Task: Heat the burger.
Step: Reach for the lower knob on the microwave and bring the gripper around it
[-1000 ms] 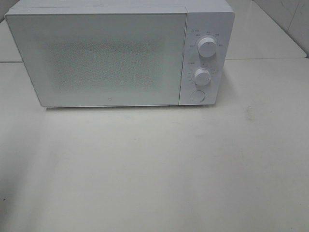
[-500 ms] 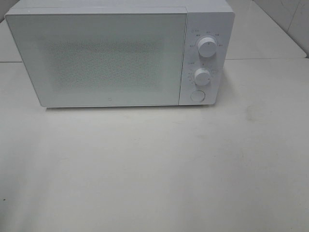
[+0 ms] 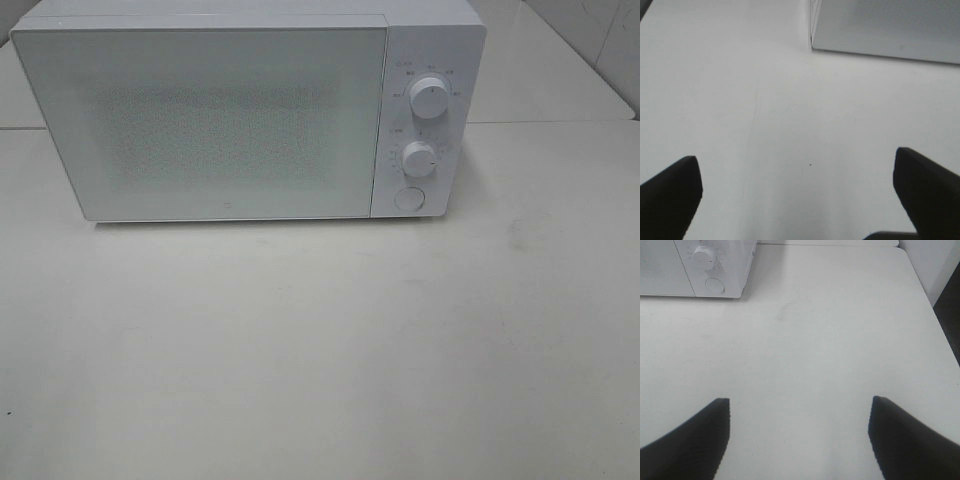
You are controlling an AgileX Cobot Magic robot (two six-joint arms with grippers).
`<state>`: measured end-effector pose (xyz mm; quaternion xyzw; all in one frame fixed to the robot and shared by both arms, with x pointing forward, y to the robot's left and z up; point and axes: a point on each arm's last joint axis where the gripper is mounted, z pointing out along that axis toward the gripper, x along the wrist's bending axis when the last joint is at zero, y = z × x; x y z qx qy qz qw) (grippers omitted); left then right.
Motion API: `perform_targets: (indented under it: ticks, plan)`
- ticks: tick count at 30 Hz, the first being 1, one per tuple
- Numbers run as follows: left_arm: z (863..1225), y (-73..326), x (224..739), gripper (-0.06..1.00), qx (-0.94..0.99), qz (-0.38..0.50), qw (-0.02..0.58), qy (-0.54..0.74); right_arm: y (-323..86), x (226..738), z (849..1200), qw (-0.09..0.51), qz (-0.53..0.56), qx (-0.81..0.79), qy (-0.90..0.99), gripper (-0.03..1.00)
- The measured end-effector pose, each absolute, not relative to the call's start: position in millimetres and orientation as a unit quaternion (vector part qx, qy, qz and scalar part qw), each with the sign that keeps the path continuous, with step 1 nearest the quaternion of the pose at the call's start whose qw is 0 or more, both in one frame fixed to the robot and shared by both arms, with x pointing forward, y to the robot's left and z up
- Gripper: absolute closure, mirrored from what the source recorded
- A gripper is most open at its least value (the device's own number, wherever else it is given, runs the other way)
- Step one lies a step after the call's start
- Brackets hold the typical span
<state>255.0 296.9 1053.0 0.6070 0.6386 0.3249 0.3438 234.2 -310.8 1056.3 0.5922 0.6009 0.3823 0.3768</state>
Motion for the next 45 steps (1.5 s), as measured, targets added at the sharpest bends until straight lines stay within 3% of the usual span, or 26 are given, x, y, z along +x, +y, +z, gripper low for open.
perform_targets:
  ticks: [5, 45]
  plan:
    - [1054, 295, 235, -0.01, 0.586, 0.367, 0.382, 0.613, -311, 234, 1056, 0.377, 0.382, 0.592, 0.601, 0.22]
    - [1054, 295, 234, -0.01, 0.586, 0.368, 0.383, 0.613, -311, 234, 1056, 0.377, 0.382, 0.592, 0.601, 0.22]
